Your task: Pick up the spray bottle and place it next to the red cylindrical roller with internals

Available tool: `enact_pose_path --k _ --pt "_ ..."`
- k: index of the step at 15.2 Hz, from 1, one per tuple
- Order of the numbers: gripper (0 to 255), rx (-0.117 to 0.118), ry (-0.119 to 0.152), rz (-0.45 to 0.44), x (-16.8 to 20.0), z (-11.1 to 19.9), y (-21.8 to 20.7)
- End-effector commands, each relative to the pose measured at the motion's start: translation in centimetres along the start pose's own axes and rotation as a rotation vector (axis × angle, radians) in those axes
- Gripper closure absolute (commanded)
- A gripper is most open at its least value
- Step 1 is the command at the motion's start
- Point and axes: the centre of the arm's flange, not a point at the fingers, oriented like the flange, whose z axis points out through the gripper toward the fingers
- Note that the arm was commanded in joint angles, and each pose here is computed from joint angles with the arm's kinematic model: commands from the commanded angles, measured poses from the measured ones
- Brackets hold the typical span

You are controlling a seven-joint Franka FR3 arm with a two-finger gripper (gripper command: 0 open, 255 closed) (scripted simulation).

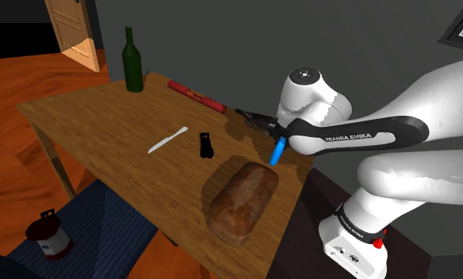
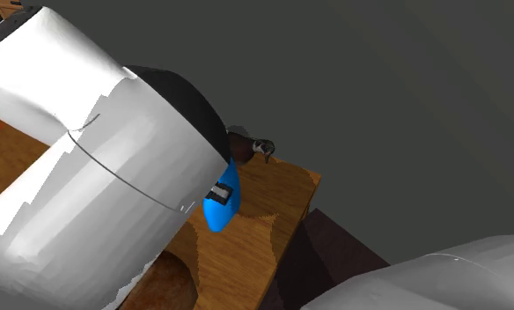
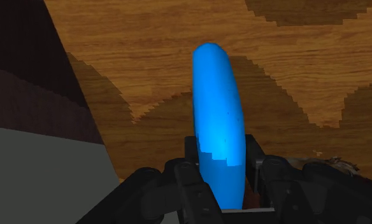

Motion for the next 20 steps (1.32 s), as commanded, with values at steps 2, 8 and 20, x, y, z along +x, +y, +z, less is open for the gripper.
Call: enact_pose_path --k 2,8,20 --pt "255 0.0 0.0 0.0 0.7 -1.5 -0.1" --pt "255 0.0 0.0 0.0 2.2 -4.3 -0.1" --pt "255 0.0 0.0 0.0 5.0 -10.0 -0.1"
